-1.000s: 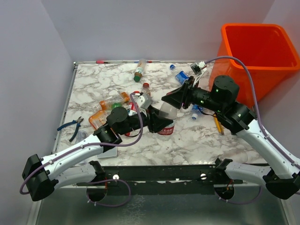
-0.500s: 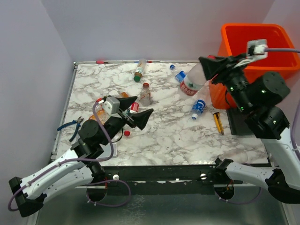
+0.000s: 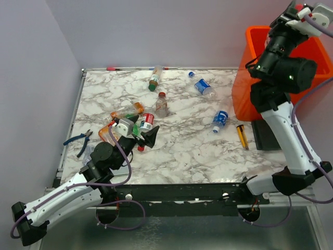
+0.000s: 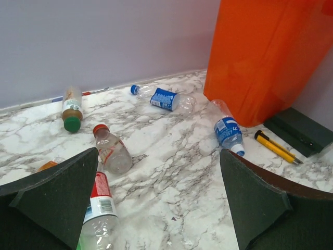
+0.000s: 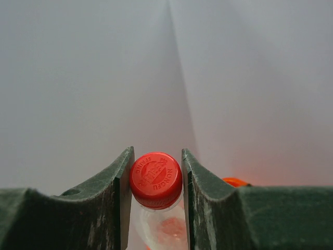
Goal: Put the plastic bottles in the bin
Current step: Place the plastic bottle in the trash bin, then pick up the plastic bottle at the center of the board.
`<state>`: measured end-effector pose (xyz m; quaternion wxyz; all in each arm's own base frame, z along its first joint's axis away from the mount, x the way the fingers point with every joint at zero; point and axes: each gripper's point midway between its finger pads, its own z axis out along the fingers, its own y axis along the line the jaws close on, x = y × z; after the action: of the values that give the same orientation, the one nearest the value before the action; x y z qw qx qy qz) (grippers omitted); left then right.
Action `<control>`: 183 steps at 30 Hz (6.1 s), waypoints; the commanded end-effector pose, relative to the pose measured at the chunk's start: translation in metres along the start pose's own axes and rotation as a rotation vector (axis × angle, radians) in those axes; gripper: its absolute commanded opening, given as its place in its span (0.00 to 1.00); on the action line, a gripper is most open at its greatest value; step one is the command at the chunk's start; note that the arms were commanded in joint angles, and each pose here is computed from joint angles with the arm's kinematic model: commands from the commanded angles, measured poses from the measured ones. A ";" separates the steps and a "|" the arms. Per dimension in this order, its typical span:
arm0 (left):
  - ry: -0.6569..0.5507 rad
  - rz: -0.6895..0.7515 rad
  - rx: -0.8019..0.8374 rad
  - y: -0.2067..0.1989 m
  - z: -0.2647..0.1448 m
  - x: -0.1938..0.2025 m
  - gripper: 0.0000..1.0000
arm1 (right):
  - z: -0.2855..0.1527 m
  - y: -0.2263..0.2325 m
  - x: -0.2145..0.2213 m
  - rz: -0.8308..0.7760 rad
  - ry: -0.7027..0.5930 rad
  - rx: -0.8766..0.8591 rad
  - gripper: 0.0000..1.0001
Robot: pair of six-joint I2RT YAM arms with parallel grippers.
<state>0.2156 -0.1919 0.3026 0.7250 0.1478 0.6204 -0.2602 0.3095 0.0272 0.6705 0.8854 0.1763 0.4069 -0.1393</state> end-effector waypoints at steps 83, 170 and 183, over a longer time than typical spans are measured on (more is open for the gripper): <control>1.123 0.075 -0.438 0.122 0.063 0.245 0.84 | -0.412 0.016 0.313 0.421 1.370 -0.652 0.99; 0.100 0.926 0.291 0.014 0.029 -0.004 0.99 | -0.438 0.075 0.207 0.310 1.565 -1.177 0.24; 0.167 1.536 0.513 -0.026 0.023 0.035 0.99 | -0.452 0.096 0.201 0.317 1.661 -1.313 0.22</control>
<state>0.2214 -0.2324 0.2743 0.6336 0.6686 0.3729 0.1118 0.1783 0.2751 0.2436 0.2761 -0.2165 0.8670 0.3539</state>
